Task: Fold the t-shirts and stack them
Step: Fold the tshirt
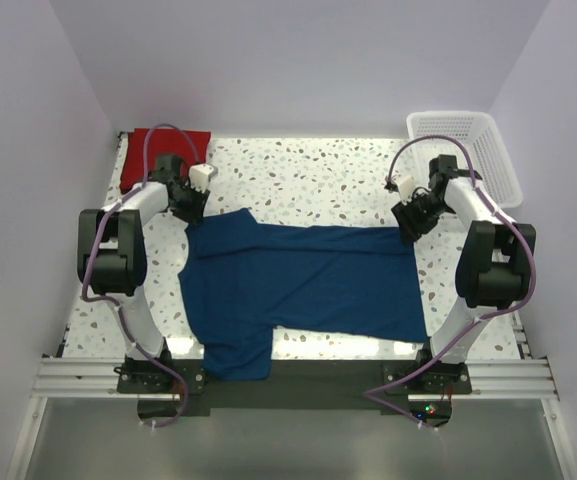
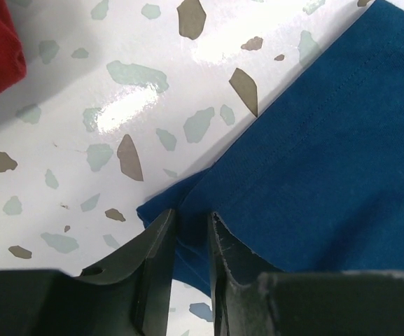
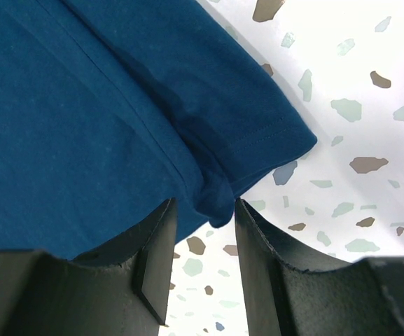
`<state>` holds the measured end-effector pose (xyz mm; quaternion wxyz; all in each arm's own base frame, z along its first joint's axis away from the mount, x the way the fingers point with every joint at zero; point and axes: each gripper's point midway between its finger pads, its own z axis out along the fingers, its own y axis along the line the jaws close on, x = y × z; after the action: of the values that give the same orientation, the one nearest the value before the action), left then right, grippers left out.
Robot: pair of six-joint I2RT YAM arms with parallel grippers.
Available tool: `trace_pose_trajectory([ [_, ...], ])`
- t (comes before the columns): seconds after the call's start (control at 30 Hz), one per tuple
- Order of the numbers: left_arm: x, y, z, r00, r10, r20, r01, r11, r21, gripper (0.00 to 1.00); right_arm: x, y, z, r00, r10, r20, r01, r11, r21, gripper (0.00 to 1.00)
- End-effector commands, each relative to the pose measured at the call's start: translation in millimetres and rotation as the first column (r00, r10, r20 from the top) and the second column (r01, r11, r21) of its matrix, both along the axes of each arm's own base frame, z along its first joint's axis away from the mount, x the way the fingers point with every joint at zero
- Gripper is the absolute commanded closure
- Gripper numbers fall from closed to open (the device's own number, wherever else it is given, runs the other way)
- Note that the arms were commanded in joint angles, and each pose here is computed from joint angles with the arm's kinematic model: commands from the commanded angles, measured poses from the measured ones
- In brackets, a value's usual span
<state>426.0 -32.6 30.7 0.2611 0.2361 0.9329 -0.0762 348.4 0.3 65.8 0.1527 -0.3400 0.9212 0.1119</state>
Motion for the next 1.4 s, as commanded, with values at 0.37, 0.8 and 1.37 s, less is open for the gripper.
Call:
trace_pose_trajectory([
  [0.37, 8.7, -18.4, 50.3, 0.991, -0.067, 0.119, 0.078, 0.993, -0.094, 1.0, -7.5, 3.1, 0.4, 1.0, 0.019, -0.021, -0.019, 1.0, 0.019, 0.58],
  [0.8, -142.7, -85.8, 79.6, 0.712, -0.68, 0.172, 0.699, 0.71, -0.085, 1.0, -17.5, -1.8, -1.7, 0.998, 0.054, -0.035, -0.055, 0.998, -0.011, 0.61],
  [1.37, -228.0, -73.9, 47.4, 0.34, -0.912, 0.23, 0.914, 0.378, 0.147, 0.55, -22.8, -6.4, -3.4, 0.995, 0.083, -0.046, -0.085, 0.996, -0.037, 0.61],
])
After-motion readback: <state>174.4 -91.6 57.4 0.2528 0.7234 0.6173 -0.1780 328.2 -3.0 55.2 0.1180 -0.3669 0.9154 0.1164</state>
